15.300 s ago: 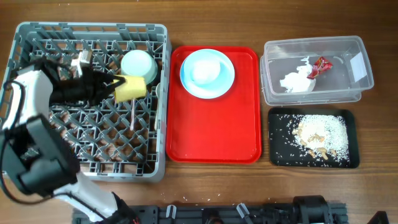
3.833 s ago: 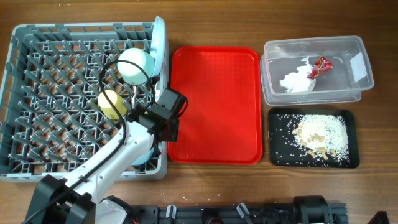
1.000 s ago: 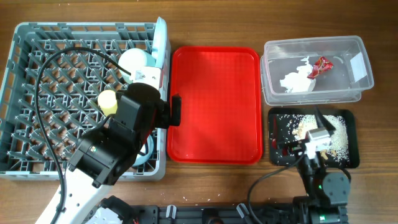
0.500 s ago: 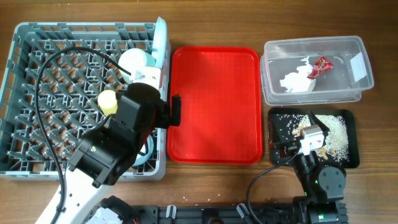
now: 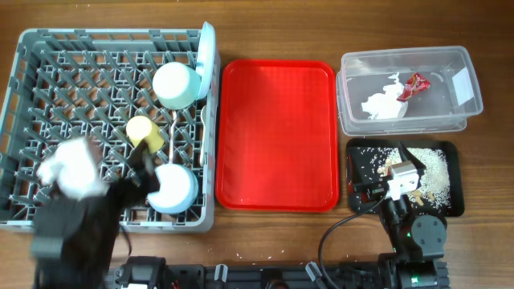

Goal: Sort waste into correct bins and load items into the dishwasher rack

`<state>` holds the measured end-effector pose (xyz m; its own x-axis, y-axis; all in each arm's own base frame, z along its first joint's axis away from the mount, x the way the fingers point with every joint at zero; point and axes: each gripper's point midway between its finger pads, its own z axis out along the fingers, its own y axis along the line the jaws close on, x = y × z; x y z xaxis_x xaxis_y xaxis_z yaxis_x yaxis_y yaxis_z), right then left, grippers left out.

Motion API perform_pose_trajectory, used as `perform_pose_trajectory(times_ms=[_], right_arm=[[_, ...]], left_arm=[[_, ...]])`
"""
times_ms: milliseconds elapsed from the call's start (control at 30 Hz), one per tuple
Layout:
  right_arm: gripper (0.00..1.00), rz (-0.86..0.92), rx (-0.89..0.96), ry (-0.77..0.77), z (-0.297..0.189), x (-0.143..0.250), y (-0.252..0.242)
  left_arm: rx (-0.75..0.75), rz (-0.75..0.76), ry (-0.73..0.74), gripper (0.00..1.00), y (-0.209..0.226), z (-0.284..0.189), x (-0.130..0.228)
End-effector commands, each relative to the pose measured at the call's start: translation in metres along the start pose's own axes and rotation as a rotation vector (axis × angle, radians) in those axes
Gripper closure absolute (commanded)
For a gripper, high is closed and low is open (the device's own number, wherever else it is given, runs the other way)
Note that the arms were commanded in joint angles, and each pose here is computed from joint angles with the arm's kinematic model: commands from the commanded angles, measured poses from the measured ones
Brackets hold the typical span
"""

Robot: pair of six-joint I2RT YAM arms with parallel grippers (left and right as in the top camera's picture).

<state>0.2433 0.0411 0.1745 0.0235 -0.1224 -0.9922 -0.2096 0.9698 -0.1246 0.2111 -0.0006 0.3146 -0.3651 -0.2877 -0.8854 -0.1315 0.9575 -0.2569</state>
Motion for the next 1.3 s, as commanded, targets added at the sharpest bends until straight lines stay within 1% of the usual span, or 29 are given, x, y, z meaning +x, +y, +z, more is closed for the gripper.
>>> perform_pose_trajectory(times_ms=[0, 67, 100, 133, 167, 233, 267, 333, 367, 400, 467, 633, 700, 733, 767, 833, 867, 900, 1267], right_arm=[[0.00, -0.006, 0.010, -0.013, -0.001, -0.003, -0.002], [0.00, -0.007, 0.010, -0.013, -0.001, -0.003, -0.002], [0.00, -0.007, 0.010, -0.013, -0.001, -0.003, -0.002], [0.00, -0.007, 0.010, -0.013, -0.001, -0.003, -0.002], [0.00, -0.006, 0.010, -0.013, -0.001, -0.003, -0.002], [0.00, -0.007, 0.010, -0.013, -0.001, -0.003, -0.002], [0.00, -0.007, 0.010, -0.013, -0.001, -0.003, -0.002], [0.00, -0.007, 0.010, -0.013, -0.001, -0.003, -0.002], [0.00, -0.006, 0.010, -0.013, -0.001, -0.003, -0.002], [0.00, -0.006, 0.010, -0.013, -0.001, -0.003, -0.002], [0.00, -0.006, 0.010, -0.013, -0.001, -0.003, -0.002], [0.00, -0.007, 0.010, -0.013, -0.001, -0.003, -0.002], [0.00, -0.007, 0.010, -0.013, -0.001, -0.003, -0.002], [0.00, -0.007, 0.010, -0.013, -0.001, -0.003, -0.002], [0.00, -0.007, 0.010, -0.013, -0.001, -0.003, -0.002], [0.00, -0.007, 0.010, -0.013, -0.001, -0.003, -0.002], [0.00, -0.007, 0.010, -0.013, -0.001, -0.003, -0.002], [0.00, -0.007, 0.010, -0.013, -0.001, -0.003, -0.002], [0.00, -0.007, 0.010, -0.013, -0.001, -0.003, -0.002]], left_arm=[[0.004, -0.060, -0.073, 0.00, 0.020, -0.020, 0.035], [-0.006, -0.107, -0.086, 0.00, 0.030, -0.016, 0.059], [-0.011, -0.167, -0.094, 0.00, 0.035, -0.010, 0.072], [-0.003, -0.218, -0.117, 0.00, 0.037, -0.005, 0.077], [0.026, -0.275, -0.175, 0.00, 0.037, 0.003, 0.074], [0.135, -0.328, -0.293, 0.00, 0.026, 0.019, 0.060], [0.236, -0.307, -0.371, 0.00, 0.012, 0.024, 0.048], [0.333, -0.281, -0.498, 0.00, 0.002, 0.025, 0.033], [0.357, -0.273, -0.552, 0.00, 0.001, 0.026, 0.030], [0.366, -0.271, -0.572, 0.00, 0.001, 0.028, 0.031], [0.361, -0.272, -0.561, 0.00, 0.005, 0.040, 0.042], [0.298, -0.284, -0.436, 0.00, 0.016, 0.073, 0.087], [0.250, -0.291, -0.429, 0.00, 0.023, 0.077, 0.091], [0.205, -0.222, -0.416, 0.00, 0.027, 0.080, 0.097], [0.163, -0.098, -0.383, 0.00, 0.030, 0.085, 0.107], [0.109, 0.071, -0.314, 0.00, 0.035, 0.093, 0.125], [0.096, 0.147, -0.312, 0.00, 0.036, 0.093, 0.127], [0.090, 0.189, -0.316, 0.00, 0.035, 0.093, 0.126], [0.089, 0.189, -0.314, 0.00, 0.036, 0.093, 0.127]])
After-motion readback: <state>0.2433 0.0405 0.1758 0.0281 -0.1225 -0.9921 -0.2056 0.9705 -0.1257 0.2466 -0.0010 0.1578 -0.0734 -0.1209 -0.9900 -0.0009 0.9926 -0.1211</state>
